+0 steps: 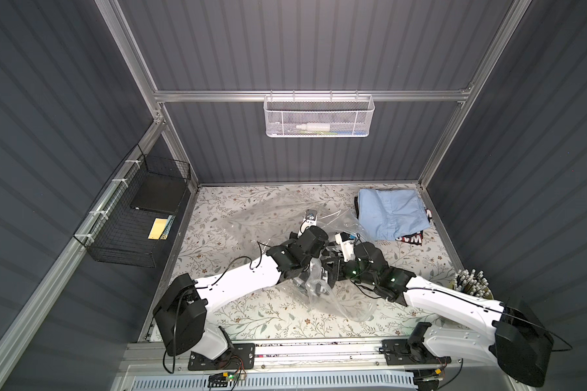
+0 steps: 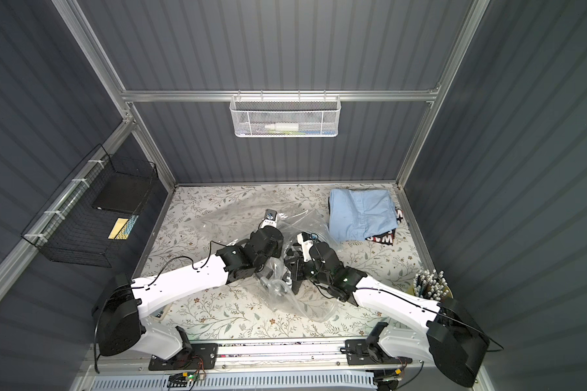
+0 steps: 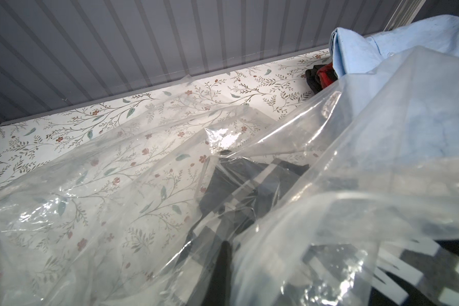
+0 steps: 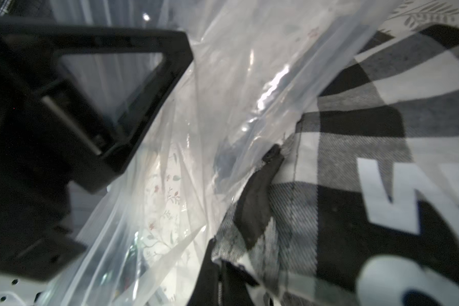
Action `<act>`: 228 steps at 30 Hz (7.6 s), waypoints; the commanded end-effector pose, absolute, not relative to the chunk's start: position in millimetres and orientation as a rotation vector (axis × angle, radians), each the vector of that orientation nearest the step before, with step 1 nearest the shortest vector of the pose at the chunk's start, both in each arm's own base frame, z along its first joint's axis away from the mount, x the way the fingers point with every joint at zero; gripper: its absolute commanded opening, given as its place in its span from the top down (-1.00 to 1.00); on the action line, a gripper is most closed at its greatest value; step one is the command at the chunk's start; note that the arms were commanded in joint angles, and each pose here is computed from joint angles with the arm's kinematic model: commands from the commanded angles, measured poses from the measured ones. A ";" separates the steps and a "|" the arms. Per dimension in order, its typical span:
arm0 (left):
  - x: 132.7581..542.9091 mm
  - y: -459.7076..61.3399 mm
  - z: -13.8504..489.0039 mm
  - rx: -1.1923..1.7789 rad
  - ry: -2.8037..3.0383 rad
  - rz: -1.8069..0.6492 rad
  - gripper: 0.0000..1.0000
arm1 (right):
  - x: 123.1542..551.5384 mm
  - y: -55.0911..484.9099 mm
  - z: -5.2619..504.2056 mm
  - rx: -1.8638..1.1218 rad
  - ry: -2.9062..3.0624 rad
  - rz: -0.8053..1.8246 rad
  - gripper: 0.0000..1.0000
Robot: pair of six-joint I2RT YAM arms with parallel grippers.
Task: Take the shirt out of the vacuum bag
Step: Take out the shirt from the vacuum bag, then place the shirt at the center of the board.
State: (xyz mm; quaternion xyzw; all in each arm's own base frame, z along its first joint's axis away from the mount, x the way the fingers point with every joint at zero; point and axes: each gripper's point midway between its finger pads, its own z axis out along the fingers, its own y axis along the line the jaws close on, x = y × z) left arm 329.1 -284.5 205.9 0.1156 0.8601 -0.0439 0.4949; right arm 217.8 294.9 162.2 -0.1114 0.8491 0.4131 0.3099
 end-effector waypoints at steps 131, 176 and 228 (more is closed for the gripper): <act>334.1 -190.7 134.3 0.089 2.238 0.210 1.00 | 487.3 11.4 403.4 0.302 1.522 0.406 1.00; 336.7 -194.1 131.8 0.110 2.236 0.213 1.00 | 502.0 29.8 261.8 0.438 1.715 0.643 1.00; 334.3 -197.5 118.8 0.123 2.264 0.196 1.00 | 472.4 62.7 178.1 0.562 2.178 -0.003 -0.52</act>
